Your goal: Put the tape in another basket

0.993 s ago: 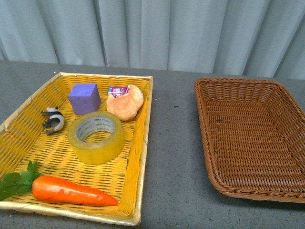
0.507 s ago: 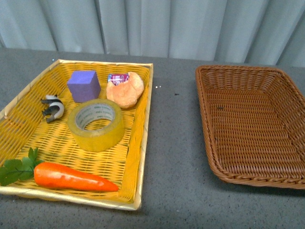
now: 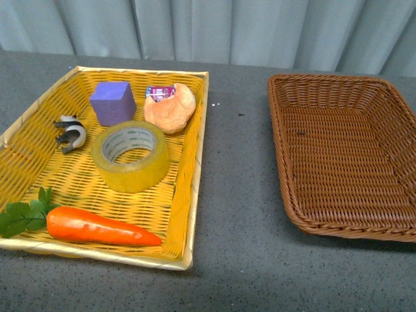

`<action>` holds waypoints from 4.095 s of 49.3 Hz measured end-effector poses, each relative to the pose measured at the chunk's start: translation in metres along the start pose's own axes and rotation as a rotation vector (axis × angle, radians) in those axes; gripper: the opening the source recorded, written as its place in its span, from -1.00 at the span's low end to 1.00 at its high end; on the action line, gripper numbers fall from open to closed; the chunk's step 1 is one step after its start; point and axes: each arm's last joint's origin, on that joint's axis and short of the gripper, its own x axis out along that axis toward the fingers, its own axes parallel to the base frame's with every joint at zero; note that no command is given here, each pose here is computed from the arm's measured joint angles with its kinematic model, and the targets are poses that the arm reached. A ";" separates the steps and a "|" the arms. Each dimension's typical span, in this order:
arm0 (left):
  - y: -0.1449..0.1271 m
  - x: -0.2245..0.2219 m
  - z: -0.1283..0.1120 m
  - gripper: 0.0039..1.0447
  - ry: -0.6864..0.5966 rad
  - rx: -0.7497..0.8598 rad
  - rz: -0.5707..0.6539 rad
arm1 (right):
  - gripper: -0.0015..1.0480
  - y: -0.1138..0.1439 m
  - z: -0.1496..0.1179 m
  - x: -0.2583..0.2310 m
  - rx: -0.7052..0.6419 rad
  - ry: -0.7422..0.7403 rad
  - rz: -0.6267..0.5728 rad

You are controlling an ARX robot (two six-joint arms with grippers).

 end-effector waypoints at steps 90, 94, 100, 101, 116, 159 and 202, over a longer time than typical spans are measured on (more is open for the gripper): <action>-0.021 0.229 -0.027 0.88 0.751 -0.130 0.098 | 0.82 0.000 0.000 0.000 0.000 0.000 0.000; -0.024 0.238 -0.034 0.88 0.787 -0.126 0.096 | 0.82 0.000 0.000 0.000 0.000 0.000 0.000; -0.026 0.248 -0.046 0.88 0.861 -0.119 0.088 | 0.82 0.000 0.000 0.000 0.000 0.000 0.000; -0.026 0.249 -0.051 0.88 0.882 -0.117 0.086 | 0.82 0.000 0.000 0.000 0.000 0.000 0.000; -0.026 0.260 -0.073 0.88 0.975 -0.102 0.070 | 0.82 0.000 0.000 0.000 0.000 0.000 0.000; -0.047 0.274 -0.092 -0.69 1.011 -0.087 0.057 | 0.82 0.000 0.000 0.000 0.000 0.000 0.000; -0.164 0.285 0.002 -0.70 0.556 0.364 -0.762 | 0.82 0.000 0.000 0.000 0.000 0.000 0.000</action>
